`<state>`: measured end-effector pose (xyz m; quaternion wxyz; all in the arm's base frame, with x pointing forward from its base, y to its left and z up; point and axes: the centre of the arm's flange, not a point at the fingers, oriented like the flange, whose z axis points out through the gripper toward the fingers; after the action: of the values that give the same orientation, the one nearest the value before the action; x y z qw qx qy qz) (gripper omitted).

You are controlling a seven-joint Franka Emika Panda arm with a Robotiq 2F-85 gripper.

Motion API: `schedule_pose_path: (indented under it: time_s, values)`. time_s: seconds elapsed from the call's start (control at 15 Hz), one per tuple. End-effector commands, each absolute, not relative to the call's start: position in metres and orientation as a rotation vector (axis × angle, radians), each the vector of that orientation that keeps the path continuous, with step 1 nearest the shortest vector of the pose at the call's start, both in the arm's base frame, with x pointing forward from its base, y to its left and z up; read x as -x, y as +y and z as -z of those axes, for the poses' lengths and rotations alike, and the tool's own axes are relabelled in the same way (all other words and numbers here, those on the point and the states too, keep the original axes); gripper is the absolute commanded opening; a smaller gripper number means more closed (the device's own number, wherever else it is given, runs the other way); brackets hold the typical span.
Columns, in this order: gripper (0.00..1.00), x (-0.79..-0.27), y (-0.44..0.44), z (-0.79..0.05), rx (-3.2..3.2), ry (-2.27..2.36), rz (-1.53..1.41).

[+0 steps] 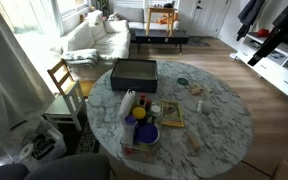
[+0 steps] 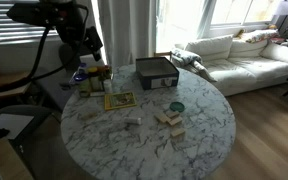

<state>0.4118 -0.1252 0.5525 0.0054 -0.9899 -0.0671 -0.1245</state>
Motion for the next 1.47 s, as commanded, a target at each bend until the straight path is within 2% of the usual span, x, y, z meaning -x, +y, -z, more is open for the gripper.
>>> schedule_pose_path:
  time_s: [0.0,0.33,0.47,0.8,1.07,1.13,1.4]
  values:
    - [1.00,-0.412,-0.125,-0.553,3.099,-0.210,0.390]
    - [1.00,-0.412,-0.125,-0.553,3.099,-0.210,0.390]
    - [1.00,-0.437,-0.088,-0.533,3.111,-0.268,0.161]
    - [1.00,-0.484,0.012,-0.445,3.137,-0.129,-0.187]
    - [1.00,-0.505,0.030,-0.361,3.159,0.076,-0.437]
    - [1.00,-0.478,0.032,-0.389,3.159,-0.027,-0.330]
    - [1.00,-0.494,0.029,-0.351,3.152,0.047,-0.442]
